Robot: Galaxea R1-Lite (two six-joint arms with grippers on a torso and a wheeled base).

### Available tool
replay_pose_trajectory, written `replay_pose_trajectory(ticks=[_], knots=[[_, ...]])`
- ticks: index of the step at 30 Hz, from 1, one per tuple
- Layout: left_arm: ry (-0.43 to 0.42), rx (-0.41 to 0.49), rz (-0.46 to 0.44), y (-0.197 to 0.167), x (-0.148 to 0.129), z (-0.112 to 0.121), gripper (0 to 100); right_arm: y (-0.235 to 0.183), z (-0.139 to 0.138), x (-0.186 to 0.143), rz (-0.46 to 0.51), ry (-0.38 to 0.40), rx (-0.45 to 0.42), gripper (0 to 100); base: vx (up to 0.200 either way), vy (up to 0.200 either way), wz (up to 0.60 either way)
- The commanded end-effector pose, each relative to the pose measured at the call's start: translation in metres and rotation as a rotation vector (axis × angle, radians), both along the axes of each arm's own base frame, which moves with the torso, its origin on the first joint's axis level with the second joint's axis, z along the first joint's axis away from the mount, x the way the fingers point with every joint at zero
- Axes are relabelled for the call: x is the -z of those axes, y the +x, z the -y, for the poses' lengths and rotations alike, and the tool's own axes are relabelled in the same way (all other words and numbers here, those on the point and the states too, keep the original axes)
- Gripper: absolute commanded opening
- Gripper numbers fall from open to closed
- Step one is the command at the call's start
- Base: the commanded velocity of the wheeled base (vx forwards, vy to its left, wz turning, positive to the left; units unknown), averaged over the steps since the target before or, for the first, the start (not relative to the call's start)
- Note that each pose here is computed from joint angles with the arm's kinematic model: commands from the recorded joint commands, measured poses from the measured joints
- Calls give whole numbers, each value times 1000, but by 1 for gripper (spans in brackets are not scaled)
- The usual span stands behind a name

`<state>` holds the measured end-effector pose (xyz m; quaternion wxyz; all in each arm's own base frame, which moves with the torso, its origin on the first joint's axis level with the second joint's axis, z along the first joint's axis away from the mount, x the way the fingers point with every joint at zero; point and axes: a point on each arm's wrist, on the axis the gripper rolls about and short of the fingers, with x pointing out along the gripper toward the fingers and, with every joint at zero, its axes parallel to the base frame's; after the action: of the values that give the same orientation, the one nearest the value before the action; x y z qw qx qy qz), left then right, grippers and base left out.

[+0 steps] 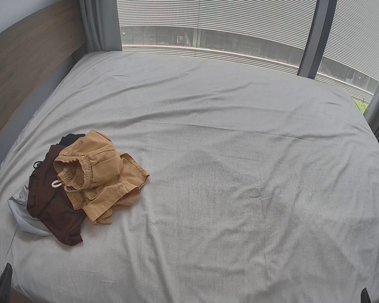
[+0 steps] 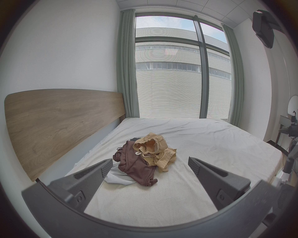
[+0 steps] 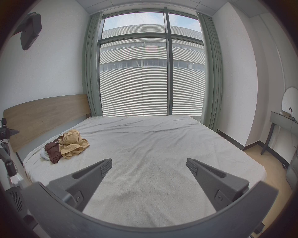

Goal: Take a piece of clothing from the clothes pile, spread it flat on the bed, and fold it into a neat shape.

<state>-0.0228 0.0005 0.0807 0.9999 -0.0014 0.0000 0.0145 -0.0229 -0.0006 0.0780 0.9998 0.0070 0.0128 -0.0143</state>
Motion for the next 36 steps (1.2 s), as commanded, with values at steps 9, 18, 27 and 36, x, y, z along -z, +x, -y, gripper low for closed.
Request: replay_pose_trajectory(ticks=[9,18,27,36], knots=[[-5,9,-4,0,5,0,100,0,0,2,18,13,2,100,0,0,0],[4,24,-2,0,5,0,100,0,0,3,18,13,4,100,0,0,0],[0,15,158,-3,-62,0,100,0,0,3,18,13,4,100,0,0,0],[-27,269,-193,44,-47,6,100,0,0,3,18,13,1,100,0,0,0]])
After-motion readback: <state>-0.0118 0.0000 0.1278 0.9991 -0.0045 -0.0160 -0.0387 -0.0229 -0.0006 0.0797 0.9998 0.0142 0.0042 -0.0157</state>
